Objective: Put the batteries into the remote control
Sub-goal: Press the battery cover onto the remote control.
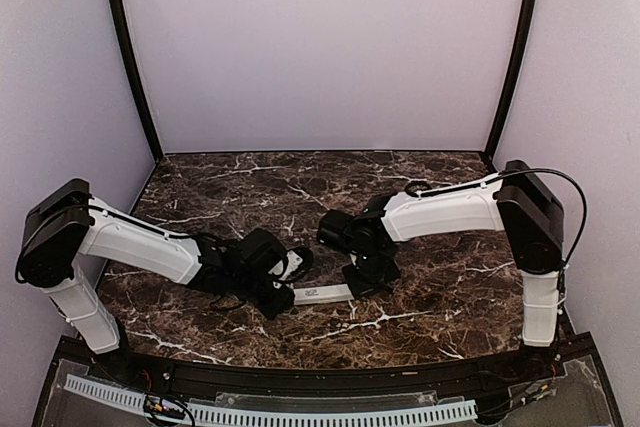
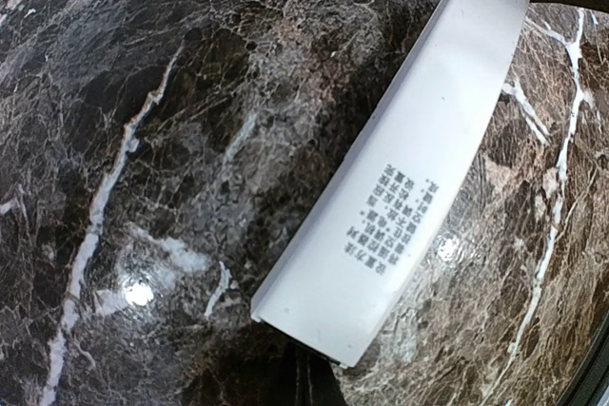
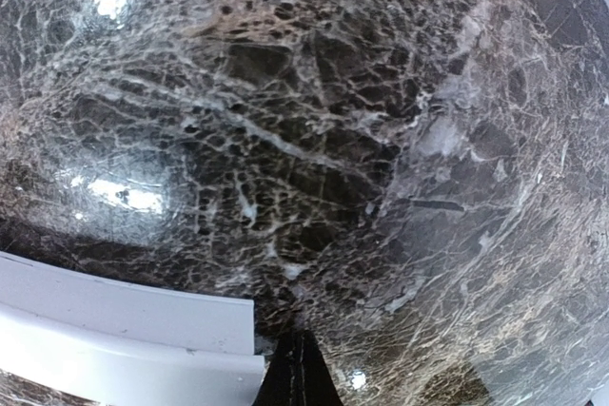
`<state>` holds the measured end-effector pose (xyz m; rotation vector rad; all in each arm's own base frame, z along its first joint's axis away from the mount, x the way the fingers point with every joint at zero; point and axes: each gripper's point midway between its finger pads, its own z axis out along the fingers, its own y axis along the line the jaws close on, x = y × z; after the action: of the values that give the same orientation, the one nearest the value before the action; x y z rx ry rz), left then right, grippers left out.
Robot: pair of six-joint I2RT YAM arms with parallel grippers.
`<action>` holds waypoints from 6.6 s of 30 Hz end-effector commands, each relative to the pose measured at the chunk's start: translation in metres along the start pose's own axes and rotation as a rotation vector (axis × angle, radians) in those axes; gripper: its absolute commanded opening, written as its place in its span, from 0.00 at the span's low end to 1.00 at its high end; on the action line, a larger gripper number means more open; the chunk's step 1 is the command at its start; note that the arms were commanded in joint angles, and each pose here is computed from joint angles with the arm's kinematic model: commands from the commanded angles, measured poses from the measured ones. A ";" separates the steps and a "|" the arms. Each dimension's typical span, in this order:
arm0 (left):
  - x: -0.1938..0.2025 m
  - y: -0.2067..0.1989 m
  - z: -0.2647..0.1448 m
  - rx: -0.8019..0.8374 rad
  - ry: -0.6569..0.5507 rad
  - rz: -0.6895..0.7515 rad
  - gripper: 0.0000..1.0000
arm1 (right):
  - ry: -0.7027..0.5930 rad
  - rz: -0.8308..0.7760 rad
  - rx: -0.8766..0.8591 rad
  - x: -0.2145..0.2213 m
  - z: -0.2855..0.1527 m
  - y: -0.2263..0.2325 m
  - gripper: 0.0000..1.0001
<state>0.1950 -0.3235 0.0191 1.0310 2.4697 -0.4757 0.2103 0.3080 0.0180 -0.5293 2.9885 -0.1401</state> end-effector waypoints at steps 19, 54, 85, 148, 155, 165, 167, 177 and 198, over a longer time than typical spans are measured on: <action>-0.003 0.007 -0.012 -0.040 -0.056 0.002 0.00 | 0.026 -0.026 -0.018 0.010 0.041 0.019 0.00; -0.004 0.017 -0.012 -0.096 -0.076 0.021 0.00 | -0.006 0.004 -0.039 0.004 0.038 -0.003 0.00; 0.000 0.022 -0.012 -0.125 -0.057 0.031 0.00 | -0.201 -0.223 -0.374 -0.028 -0.060 0.050 0.00; -0.011 0.024 -0.022 -0.146 -0.099 0.043 0.00 | -0.109 -0.222 -0.332 -0.010 -0.017 0.038 0.00; -0.017 0.027 -0.031 -0.163 -0.133 0.036 0.00 | -0.223 -0.370 -0.404 -0.029 -0.065 0.058 0.00; -0.026 0.052 -0.059 -0.258 -0.227 -0.062 0.02 | -0.387 -0.831 -0.526 -0.026 -0.097 0.109 0.47; -0.025 0.060 -0.067 -0.275 -0.259 -0.105 0.04 | -0.417 -0.903 -0.543 -0.027 -0.101 0.115 0.53; -0.017 0.089 -0.092 -0.364 -0.370 -0.226 0.13 | -0.423 -1.010 -0.601 -0.032 -0.097 0.138 0.26; 0.005 0.110 -0.087 -0.447 -0.370 -0.315 0.20 | -0.278 -0.778 -0.685 -0.028 -0.052 0.153 0.00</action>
<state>0.2481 -0.2128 0.0741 0.3795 2.2696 -0.1818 0.1756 0.4656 0.0627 -1.6159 2.2932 0.8397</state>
